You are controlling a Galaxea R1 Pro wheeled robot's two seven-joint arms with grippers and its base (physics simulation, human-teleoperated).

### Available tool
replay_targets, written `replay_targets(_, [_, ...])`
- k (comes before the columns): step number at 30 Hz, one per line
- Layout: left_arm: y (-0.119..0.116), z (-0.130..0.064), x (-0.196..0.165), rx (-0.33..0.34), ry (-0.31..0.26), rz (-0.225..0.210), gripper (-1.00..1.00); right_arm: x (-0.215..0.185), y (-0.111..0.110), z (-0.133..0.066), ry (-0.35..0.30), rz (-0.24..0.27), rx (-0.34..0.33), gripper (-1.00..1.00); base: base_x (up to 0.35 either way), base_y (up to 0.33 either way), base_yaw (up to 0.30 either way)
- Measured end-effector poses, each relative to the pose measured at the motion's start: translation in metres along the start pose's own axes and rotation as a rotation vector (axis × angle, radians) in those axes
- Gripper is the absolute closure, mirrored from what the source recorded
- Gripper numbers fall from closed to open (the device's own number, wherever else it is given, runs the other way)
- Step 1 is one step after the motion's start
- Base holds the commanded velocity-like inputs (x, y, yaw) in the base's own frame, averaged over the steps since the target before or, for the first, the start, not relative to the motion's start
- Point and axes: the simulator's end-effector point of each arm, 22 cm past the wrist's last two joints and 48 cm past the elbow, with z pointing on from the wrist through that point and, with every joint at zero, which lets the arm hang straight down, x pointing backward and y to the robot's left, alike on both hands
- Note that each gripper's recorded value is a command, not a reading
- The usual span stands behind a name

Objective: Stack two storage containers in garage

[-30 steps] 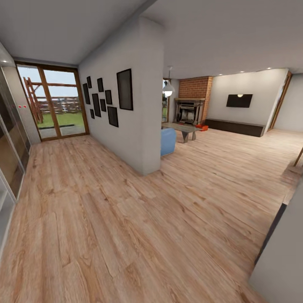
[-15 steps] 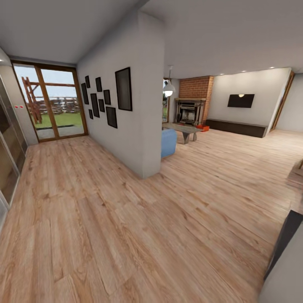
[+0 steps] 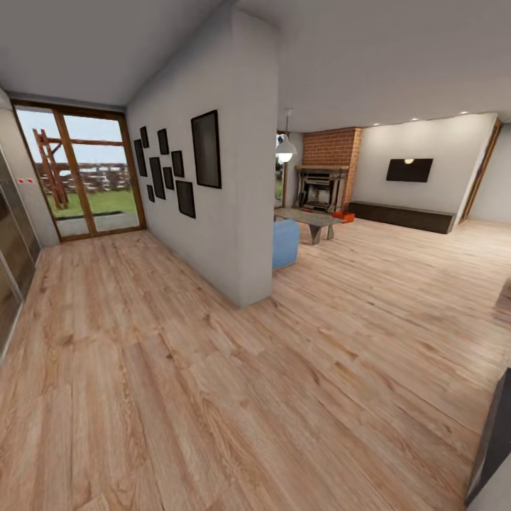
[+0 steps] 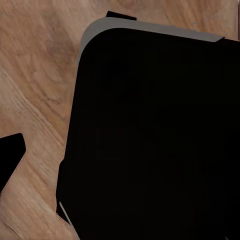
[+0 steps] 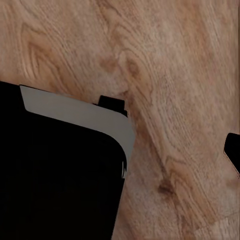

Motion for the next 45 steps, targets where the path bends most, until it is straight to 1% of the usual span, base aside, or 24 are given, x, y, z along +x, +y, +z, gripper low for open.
replay_targets(5, [0.0,0.0,0.0001,0.0,0.0,0.0,-1.0,0.0002,-0.0006,0.0,0.001,0.012,0.002,-1.0,0.317,0.0,-0.135])
replay_targets(18, [0.0,0.0,0.0001,0.0,0.0,0.0,-1.0,0.0006,-0.0018,-0.0001,0.001,0.015,0.004,-1.0,0.321,0.028,-0.241])
replay_targets(30, [0.0,0.0,-0.0002,0.0,0.0,0.0,-1.0,0.001,-0.0012,-0.0001,0.003,0.003,0.001,-1.0,0.312,0.184,-0.252])
replay_targets(45, [0.0,0.0,0.0001,0.0,0.001,0.0,-1.0,0.001,-0.0012,-0.0001,0.003,0.002,0.001,-1.0,0.297,0.222,-0.252])
